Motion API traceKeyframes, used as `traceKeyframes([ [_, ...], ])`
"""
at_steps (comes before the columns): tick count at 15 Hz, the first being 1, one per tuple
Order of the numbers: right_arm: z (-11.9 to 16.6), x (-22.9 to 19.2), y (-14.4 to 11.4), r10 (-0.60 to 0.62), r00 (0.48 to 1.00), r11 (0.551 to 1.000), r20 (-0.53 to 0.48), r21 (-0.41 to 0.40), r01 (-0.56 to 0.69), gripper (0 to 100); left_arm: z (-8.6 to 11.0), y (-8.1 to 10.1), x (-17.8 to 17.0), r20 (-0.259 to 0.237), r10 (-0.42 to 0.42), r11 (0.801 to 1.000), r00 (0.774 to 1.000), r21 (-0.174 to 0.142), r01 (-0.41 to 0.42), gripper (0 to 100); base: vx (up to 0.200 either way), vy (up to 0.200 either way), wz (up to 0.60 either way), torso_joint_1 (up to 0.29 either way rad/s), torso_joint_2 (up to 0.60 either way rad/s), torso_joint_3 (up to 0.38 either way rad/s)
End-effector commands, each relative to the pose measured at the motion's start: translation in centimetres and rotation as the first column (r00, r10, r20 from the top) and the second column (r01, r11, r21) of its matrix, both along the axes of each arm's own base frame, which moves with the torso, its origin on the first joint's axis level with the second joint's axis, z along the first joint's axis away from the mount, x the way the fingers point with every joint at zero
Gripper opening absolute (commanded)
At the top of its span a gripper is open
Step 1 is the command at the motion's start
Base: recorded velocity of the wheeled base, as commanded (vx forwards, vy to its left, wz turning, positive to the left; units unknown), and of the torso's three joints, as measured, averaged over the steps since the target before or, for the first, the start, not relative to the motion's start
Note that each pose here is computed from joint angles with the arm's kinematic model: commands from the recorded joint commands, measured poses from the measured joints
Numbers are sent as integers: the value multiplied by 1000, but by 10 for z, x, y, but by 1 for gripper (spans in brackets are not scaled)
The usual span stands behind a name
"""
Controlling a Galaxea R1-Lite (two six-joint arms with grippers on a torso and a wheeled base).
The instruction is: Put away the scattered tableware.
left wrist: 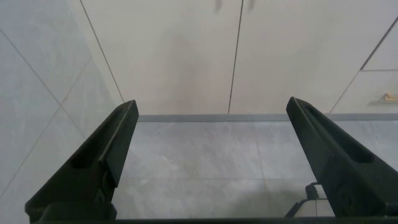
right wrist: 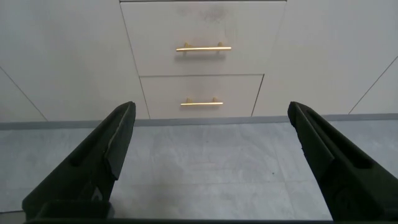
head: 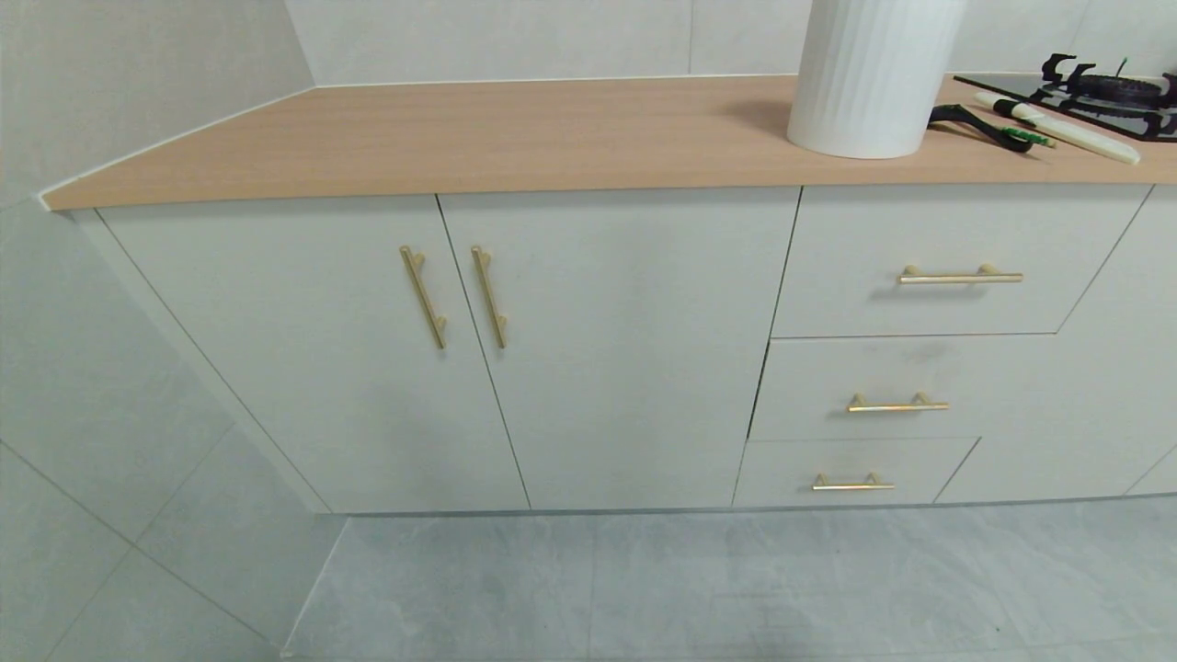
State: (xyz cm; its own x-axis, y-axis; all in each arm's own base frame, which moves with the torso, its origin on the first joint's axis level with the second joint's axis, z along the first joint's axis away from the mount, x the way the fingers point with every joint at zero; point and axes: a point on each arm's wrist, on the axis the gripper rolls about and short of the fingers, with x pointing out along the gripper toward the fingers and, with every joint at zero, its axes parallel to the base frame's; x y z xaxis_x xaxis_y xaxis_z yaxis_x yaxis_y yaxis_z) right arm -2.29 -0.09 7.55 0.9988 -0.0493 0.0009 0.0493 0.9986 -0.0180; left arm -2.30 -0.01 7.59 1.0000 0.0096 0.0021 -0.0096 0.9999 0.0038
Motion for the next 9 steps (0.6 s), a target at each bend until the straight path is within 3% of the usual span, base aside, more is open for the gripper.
traceKeyframes([
  [1, 0, 0, 0, 2, 1000, 1000, -5, 1, -2, 100, 0, 0, 0, -1, 1, 1000, 1000, -1, -1, 100, 0, 0, 0, 0, 0, 0],
  [5, 0, 0, 0, 0, 1000, 1000, -5, 1, 0, 100, 0, 0, 0, -1, 1, 1000, 1000, -1, -1, 100, 0, 0, 0, 0, 0, 0],
  [7, 0, 0, 0, 2, 1000, 1000, -7, 1, -2, 100, 0, 0, 0, -2, 0, 1000, 1000, 28, 0, 100, 0, 0, 0, 0, 0, 0],
  [9, 0, 0, 0, 2, 1000, 1000, -5, 1, -2, 100, 0, 0, 0, -2, 0, 1000, 1000, 30, 0, 100, 0, 0, 0, 0, 0, 0],
])
